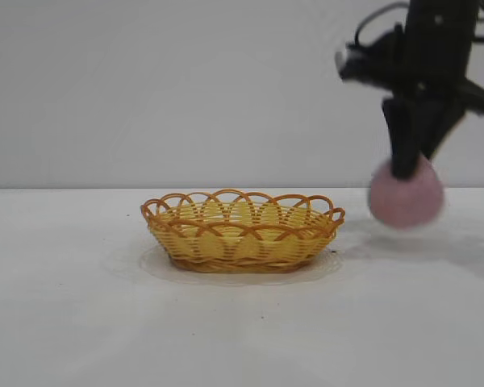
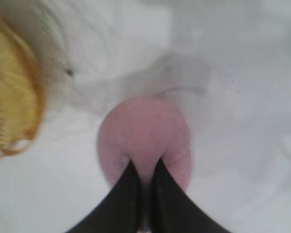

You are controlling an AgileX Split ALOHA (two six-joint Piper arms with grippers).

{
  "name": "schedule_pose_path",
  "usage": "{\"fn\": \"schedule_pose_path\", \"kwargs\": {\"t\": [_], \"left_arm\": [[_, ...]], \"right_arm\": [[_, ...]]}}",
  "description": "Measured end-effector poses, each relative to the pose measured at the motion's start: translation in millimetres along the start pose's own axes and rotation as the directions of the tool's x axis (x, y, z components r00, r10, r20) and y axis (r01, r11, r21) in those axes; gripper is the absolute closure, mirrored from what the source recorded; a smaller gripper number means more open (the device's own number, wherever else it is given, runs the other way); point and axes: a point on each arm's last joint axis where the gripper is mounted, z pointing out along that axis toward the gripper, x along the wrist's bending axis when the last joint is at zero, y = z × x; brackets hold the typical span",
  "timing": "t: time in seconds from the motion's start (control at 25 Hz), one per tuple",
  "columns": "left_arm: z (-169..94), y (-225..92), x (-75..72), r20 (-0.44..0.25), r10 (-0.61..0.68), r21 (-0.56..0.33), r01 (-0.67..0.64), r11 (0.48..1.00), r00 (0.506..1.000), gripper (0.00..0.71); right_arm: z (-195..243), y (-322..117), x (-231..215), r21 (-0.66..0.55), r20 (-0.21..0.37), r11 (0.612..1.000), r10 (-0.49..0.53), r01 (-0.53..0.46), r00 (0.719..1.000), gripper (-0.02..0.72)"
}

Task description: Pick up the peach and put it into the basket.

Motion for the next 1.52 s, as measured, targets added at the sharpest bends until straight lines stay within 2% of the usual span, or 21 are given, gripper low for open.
{"fn": "schedule_pose_path", "kwargs": {"t": [0.16, 0.36, 0.4, 0.44, 0.76, 0.88, 0.92, 1.04, 1.16, 1.24, 1.28, 1.32, 1.52], "left_arm": [[0.0, 0.0, 0.0, 0.0, 0.0, 0.0, 0.0, 1.0, 1.0, 0.268], [0.0, 0.0, 0.0, 0.0, 0.0, 0.0, 0.0, 1.0, 1.0, 0.268], [0.0, 0.0, 0.0, 0.0, 0.0, 0.0, 0.0, 1.0, 1.0, 0.268], [0.0, 0.0, 0.0, 0.0, 0.0, 0.0, 0.0, 1.0, 1.0, 0.268], [-0.1, -0.1, 0.0, 0.0, 0.0, -0.001, 0.0, 1.0, 1.0, 0.268], [-0.1, -0.1, 0.0, 0.0, 0.0, -0.001, 0.0, 1.0, 1.0, 0.268], [-0.1, -0.1, 0.0, 0.0, 0.0, -0.001, 0.0, 1.0, 1.0, 0.268], [-0.1, -0.1, 0.0, 0.0, 0.0, -0.001, 0.0, 1.0, 1.0, 0.268], [-0.1, -0.1, 0.0, 0.0, 0.0, -0.001, 0.0, 1.0, 1.0, 0.268], [-0.1, -0.1, 0.0, 0.0, 0.0, -0.001, 0.0, 1.0, 1.0, 0.268], [-0.1, -0.1, 0.0, 0.0, 0.0, -0.001, 0.0, 1.0, 1.0, 0.268], [-0.1, -0.1, 0.0, 0.0, 0.0, -0.001, 0.0, 1.0, 1.0, 0.268], [-0.1, -0.1, 0.0, 0.0, 0.0, -0.001, 0.0, 1.0, 1.0, 0.268]], "right_arm": [[14.2, 0.6, 35.4, 0.032, -0.033, 0.997, -0.075, 0.076, 0.997, 0.703], [51.5, 2.1, 44.6, 0.102, -0.045, 0.99, -0.094, 0.098, 0.995, 0.703], [57.2, 3.0, 43.6, 0.104, -0.041, 0.99, -0.094, 0.098, 0.995, 0.645], [62.2, 3.5, 43.9, 0.107, -0.038, 0.989, -0.096, 0.1, 0.995, 0.645], [67.8, 2.7, 43.4, 0.127, -0.045, 0.987, -0.092, 0.097, 0.995, 0.273], [63.9, 1.1, 44.5, 0.137, -0.046, 0.986, -0.095, 0.1, 0.994, 0.185], [61.0, 1.0, 44.9, 0.132, -0.042, 0.986, -0.099, 0.104, 0.994, 0.201], [48.9, 0.2, 44.3, 0.118, 0.002, 0.985, -0.128, 0.127, 0.992, 0.201], [33.9, -0.1, 32.4, 0.1, 0.071, 0.989, -0.114, 0.107, 0.991, 0.201], [24.5, -0.4, 16.3, 0.09, 0.118, 0.994, -0.079, 0.068, 0.99, 0.201], [21.2, -0.5, 7.5, 0.086, 0.14, 0.995, -0.063, 0.051, 0.988, 0.16], [16.2, -0.9, -2.9, 0.078, 0.159, 0.996, -0.043, 0.031, 0.986, 0.179], [-2.3, -6.3, -55.4, 0.038, 0.221, 0.993, 0.1, -0.111, 0.97, 0.179]]}}
